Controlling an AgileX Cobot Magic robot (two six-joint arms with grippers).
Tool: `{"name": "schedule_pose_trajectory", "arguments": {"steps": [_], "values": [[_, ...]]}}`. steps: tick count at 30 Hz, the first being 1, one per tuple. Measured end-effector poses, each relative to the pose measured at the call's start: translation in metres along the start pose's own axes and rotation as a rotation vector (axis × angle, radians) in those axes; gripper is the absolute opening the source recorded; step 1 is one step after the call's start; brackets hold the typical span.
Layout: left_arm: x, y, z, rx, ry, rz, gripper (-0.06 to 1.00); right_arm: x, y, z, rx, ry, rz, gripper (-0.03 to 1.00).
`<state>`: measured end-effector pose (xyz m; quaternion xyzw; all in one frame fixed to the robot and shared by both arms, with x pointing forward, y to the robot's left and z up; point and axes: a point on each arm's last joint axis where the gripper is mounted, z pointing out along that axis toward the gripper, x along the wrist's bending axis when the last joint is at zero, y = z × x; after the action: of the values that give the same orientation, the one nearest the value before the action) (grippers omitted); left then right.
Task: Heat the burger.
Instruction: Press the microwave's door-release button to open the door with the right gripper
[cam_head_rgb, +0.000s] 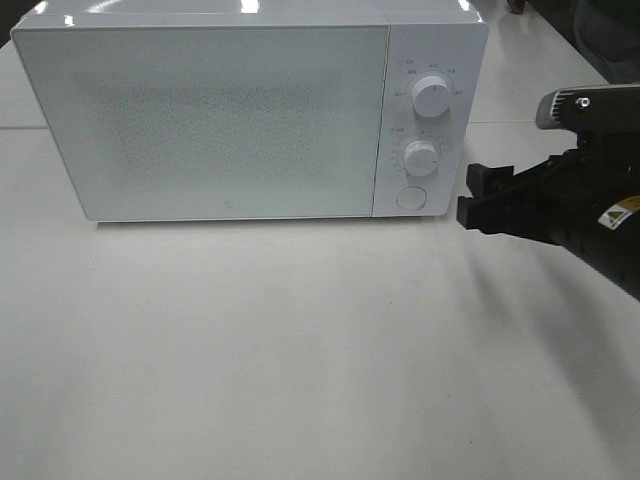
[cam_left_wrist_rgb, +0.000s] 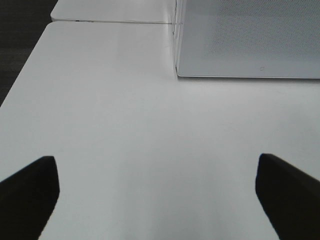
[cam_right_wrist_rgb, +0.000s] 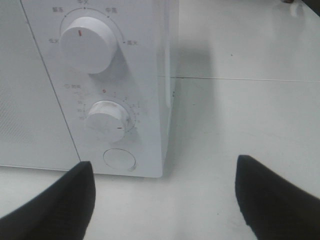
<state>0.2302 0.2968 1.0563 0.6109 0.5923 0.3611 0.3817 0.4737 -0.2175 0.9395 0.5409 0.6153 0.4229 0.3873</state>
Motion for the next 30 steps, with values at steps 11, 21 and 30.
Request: {"name": "schedule_pose_trajectory", "arguments": {"steps": [11,21,30], "values": [[0.0,0.0,0.0,0.0,0.0,0.0,0.99,0.048,-0.027,-0.001,0.051,0.007,0.018,0.75],[0.0,0.0,0.0,0.0,0.0,0.0,0.99,0.069,-0.029,0.003,0.06,0.03,0.032,0.75],[0.0,0.0,0.0,0.0,0.0,0.001,0.99,0.069,-0.029,0.003,0.065,0.018,0.341,0.7]]}}
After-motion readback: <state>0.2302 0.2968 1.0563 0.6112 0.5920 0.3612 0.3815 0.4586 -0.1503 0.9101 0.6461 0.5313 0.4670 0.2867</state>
